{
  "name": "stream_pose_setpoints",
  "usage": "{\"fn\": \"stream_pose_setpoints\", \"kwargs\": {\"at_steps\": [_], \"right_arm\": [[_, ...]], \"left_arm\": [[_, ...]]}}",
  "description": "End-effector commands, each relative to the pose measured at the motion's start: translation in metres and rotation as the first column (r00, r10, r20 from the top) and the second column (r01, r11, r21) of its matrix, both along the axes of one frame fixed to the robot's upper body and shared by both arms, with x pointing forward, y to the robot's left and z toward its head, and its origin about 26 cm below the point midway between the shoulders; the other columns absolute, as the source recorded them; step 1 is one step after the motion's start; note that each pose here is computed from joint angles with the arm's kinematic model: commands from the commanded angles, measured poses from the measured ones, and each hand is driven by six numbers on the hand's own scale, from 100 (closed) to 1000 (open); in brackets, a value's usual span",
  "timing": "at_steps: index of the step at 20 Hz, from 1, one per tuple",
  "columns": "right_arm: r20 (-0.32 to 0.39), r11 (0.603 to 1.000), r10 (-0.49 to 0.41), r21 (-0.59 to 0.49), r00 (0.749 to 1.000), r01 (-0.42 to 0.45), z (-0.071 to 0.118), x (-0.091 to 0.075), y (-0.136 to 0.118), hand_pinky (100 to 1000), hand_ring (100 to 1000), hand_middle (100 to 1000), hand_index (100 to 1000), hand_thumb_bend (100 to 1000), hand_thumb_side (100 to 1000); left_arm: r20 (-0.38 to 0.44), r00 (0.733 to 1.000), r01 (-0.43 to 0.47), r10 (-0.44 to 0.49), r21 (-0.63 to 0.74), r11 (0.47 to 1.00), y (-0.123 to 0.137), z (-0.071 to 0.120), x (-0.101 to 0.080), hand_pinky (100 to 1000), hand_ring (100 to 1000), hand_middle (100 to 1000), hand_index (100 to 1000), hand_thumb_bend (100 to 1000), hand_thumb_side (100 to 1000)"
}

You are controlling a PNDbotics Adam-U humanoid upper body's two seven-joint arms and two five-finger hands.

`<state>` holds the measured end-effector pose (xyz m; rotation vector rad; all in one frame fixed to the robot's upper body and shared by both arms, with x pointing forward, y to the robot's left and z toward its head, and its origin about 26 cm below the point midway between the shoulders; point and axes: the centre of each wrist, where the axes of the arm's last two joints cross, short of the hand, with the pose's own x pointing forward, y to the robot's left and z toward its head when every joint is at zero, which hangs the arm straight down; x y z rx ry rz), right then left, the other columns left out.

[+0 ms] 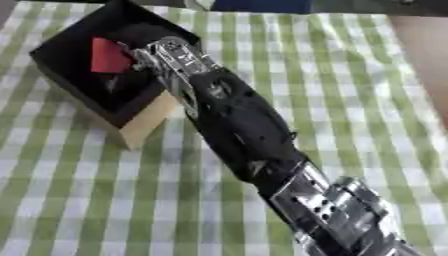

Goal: Pick up objects on the table and place them in the box.

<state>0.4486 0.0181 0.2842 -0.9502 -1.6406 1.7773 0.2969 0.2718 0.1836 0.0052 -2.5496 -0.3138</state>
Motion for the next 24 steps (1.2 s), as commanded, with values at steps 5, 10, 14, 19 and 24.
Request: {"fn": "stream_pose_setpoints", "kwargs": {"at_steps": [5,10,14,19,24], "right_arm": [[0.087,0.999,0.010,-0.033,0.996,-0.008,0.024,-0.008,0.007,904,981,849,998,147,416],[0.082,1.000,-0.003,0.024,0.997,0.001,0.029,-0.011,0.007,891,964,799,966,100,100],[0.046,0.999,0.006,0.053,0.999,-0.008,0.028,-0.011,0.006,894,967,798,968,100,100],[0.046,0.995,0.027,0.099,0.999,-0.031,0.037,-0.016,0.005,890,967,782,961,100,123],[0.041,0.994,0.029,0.107,0.999,-0.034,0.040,-0.018,0.005,890,967,782,961,100,123]], "left_arm": [[0.017,1.000,0.010,-0.010,0.015,1.000,0.000,0.006,-0.003,517,609,633,751,100,828],[0.009,1.000,0.015,-0.015,0.024,1.000,0.000,0.006,-0.003,516,607,632,752,100,806],[0.003,1.000,0.014,-0.014,0.025,1.000,0.000,0.005,-0.003,514,605,630,752,100,820],[-0.001,1.000,0.011,-0.011,0.031,0.999,0.001,0.005,-0.003,513,605,630,752,100,820],[-0.001,1.000,0.011,-0.011,0.032,0.999,0.001,0.005,-0.003,513,605,630,752,100,820]]}}
